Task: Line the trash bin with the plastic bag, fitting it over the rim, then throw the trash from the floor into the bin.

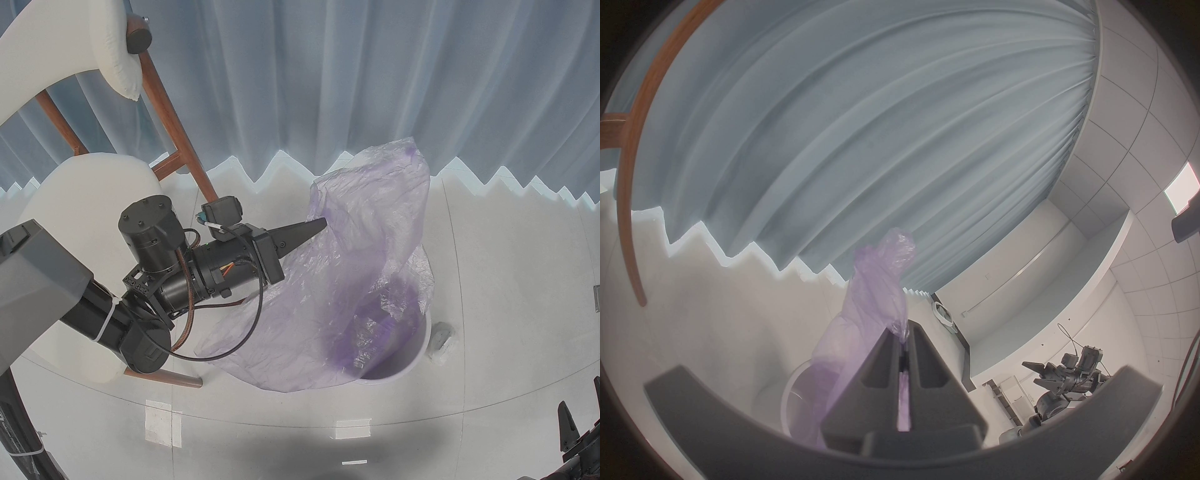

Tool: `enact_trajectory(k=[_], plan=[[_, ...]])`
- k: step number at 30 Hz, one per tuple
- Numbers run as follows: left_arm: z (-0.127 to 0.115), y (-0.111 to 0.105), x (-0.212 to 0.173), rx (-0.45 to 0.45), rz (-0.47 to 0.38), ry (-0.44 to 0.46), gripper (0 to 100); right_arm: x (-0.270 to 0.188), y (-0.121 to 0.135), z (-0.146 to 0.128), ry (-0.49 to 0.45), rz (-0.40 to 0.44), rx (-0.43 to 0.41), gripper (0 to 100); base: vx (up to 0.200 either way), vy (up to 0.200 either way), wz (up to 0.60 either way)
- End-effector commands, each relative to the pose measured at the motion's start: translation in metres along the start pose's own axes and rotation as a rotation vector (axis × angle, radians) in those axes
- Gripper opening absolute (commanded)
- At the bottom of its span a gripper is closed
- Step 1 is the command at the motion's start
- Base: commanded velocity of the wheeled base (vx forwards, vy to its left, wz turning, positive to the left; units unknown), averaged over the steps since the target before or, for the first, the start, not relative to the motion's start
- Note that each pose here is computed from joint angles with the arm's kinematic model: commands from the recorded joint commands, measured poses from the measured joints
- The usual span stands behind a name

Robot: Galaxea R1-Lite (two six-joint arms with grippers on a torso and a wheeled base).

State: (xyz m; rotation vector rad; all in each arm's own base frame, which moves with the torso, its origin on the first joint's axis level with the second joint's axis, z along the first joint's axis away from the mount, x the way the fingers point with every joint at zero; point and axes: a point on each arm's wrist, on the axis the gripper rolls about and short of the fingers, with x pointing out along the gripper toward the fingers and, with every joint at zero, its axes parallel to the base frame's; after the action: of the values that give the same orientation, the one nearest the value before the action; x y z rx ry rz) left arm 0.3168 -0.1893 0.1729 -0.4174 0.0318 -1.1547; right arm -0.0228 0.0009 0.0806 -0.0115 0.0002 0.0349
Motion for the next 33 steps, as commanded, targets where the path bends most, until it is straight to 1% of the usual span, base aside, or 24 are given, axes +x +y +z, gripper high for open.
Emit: enact_trajectory(k=[1, 17, 20, 23, 26, 29, 30, 31, 33], plan=[[0.001, 0.000, 0.000, 0.002, 0.001, -0.002, 0, 0.000, 0.000, -0.005, 0.000, 0.000, -0.001, 100, 0.000, -0.200, 0.00], [0.002, 0.002, -0.003, 0.007, 0.007, -0.005, 0, 0.000, 0.000, -0.005, 0.000, 0.000, -0.001, 100, 0.000, -0.200, 0.00], [-0.002, 0.000, -0.007, 0.023, 0.015, 0.013, 0, 0.000, 0.000, -0.005, 0.000, 0.000, -0.001, 100, 0.000, -0.200, 0.00], [-0.003, -0.006, -0.013, 0.054, 0.020, 0.028, 0, 0.000, 0.000, -0.005, 0.000, 0.000, -0.001, 100, 0.000, 0.000, 0.00], [0.002, -0.027, -0.031, 0.067, 0.019, 0.046, 0, 0.000, 0.000, -0.005, 0.000, 0.000, -0.001, 100, 0.000, 0.000, 0.00], [0.019, -0.052, -0.047, 0.049, 0.022, 0.069, 0, 0.000, 0.000, -0.005, 0.000, 0.000, -0.001, 100, 0.000, 0.000, 0.00], [0.020, -0.054, -0.048, 0.048, 0.021, 0.071, 0, 0.000, 0.000, -0.005, 0.000, 0.000, -0.001, 100, 0.000, 0.000, 0.00], [0.030, -0.070, -0.058, 0.022, 0.030, 0.105, 0, 0.000, 0.000, -0.005, 0.000, 0.000, -0.001, 100, 0.000, 0.000, 0.00], [0.033, -0.087, -0.065, -0.012, 0.029, 0.153, 0, 0.000, 0.000, -0.005, 0.001, 0.000, -0.001, 100, 0.000, 0.000, 0.00]])
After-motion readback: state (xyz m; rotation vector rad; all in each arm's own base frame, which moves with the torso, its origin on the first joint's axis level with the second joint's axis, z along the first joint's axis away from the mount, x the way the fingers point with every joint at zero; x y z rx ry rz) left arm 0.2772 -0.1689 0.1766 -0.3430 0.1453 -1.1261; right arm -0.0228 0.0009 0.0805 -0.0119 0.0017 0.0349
